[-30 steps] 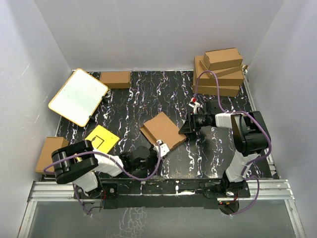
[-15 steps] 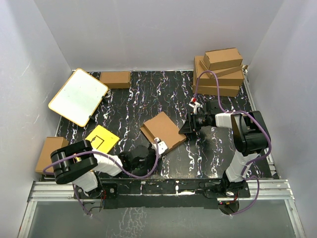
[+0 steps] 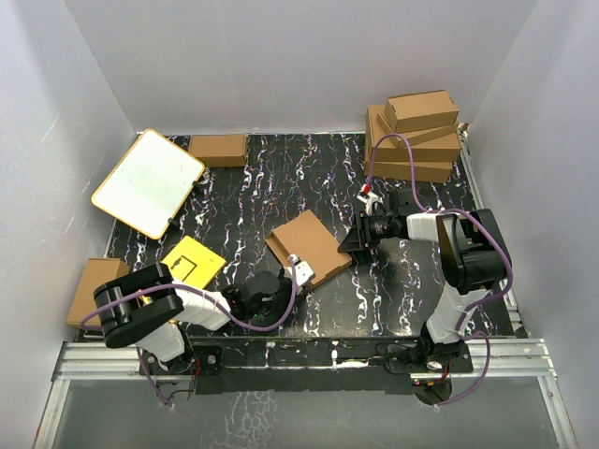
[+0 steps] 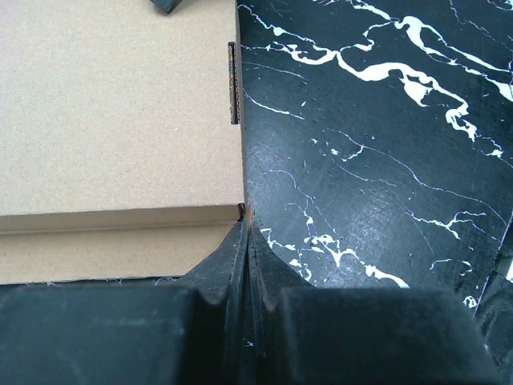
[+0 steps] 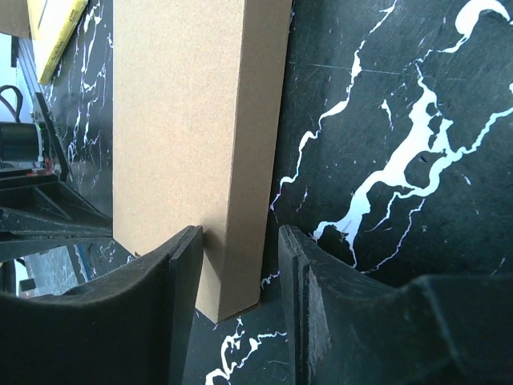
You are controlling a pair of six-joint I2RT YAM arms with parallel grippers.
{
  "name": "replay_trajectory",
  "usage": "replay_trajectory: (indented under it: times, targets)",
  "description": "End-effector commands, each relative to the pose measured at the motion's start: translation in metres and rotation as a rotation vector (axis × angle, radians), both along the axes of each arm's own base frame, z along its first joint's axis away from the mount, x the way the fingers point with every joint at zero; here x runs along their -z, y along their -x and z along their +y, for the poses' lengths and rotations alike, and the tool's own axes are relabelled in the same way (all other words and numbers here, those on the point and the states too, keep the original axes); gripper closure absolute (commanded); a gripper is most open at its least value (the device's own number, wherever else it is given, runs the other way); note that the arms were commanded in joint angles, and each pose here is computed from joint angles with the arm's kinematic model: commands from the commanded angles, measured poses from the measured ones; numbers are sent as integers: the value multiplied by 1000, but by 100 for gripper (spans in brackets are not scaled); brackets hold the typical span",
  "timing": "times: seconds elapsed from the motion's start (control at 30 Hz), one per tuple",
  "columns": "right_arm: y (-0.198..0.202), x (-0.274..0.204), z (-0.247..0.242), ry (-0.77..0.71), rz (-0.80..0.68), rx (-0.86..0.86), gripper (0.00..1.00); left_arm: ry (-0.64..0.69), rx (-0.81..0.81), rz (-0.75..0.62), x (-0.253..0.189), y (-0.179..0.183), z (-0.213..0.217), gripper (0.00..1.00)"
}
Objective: Fold the paper box
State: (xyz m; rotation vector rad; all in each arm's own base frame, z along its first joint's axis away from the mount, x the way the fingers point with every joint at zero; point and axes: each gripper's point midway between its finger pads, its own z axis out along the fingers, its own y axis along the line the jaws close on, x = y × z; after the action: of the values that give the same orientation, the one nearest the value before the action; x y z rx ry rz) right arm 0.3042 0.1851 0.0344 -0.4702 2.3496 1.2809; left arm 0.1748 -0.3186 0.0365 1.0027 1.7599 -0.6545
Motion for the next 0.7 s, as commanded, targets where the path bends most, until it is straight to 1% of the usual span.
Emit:
replay_trajectory:
  times: [0.0,0.43,0.67]
  targets:
    - [-10,16,-8,73,5,41,53,37,0,6,-10,1,1,100]
    - [-11,17,-9,80,9,45,53,54,7,22,-8,2,2,100]
    - [-11,17,-9,80,9,44,53,62,-19,44,-8,-2,4,100]
